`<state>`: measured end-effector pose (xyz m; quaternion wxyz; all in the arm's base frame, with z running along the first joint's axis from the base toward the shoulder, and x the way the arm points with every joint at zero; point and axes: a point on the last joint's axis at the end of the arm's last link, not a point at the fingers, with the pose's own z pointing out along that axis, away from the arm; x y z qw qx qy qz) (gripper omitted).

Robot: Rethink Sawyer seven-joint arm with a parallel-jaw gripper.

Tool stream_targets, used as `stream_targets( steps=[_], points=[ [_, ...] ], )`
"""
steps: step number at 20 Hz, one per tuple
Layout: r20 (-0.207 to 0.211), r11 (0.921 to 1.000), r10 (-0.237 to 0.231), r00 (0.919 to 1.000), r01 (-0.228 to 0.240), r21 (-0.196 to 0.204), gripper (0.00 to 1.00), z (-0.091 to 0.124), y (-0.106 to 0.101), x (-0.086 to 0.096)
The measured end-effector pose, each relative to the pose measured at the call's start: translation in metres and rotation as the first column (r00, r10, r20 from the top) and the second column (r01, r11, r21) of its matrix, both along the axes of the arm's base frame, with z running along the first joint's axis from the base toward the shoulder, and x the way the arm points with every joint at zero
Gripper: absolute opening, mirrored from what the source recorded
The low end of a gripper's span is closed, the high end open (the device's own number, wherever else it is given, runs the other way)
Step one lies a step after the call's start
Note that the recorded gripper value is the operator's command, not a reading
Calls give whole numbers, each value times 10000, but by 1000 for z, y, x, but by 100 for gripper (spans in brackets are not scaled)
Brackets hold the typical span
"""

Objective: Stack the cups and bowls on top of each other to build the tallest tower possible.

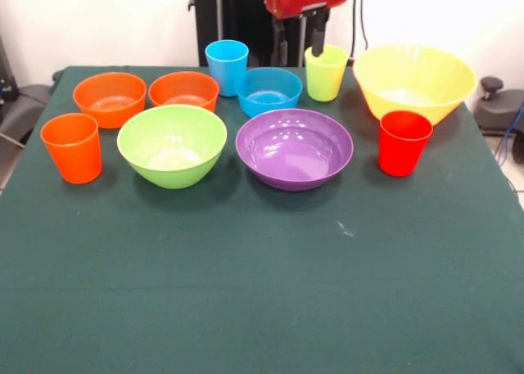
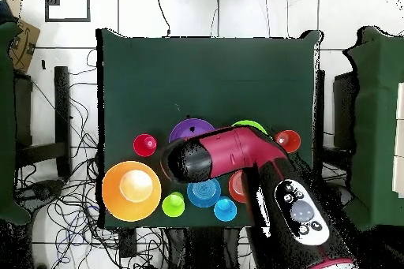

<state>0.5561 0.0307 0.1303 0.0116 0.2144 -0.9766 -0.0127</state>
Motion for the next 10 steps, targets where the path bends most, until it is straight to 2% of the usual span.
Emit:
stream_targets(
  steps=[10],
  points=[
    [-222, 9996, 244, 9995, -240, 170, 100, -15, -14, 5]
  ],
)
